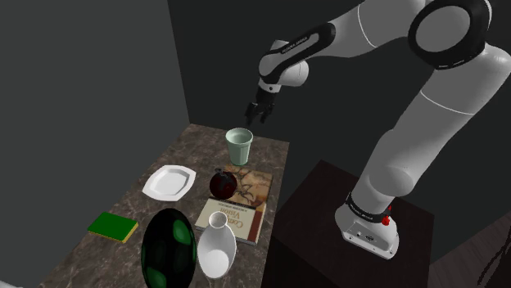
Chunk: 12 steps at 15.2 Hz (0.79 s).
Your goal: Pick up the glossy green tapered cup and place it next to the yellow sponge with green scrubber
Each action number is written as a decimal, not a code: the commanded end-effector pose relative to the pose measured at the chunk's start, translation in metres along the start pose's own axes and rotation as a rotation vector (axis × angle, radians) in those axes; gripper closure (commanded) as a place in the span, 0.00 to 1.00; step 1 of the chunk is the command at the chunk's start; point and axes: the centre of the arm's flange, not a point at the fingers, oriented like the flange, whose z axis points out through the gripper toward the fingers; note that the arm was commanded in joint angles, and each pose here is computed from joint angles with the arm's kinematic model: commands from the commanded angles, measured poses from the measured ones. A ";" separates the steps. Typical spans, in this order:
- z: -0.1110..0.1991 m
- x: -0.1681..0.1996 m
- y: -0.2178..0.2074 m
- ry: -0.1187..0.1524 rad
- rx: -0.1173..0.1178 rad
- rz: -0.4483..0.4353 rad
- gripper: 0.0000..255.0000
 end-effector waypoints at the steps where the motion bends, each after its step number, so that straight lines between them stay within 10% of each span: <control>1: 0.024 0.014 0.008 0.002 0.011 0.002 0.00; 12: 0.096 0.033 0.017 0.004 0.029 0.003 0.00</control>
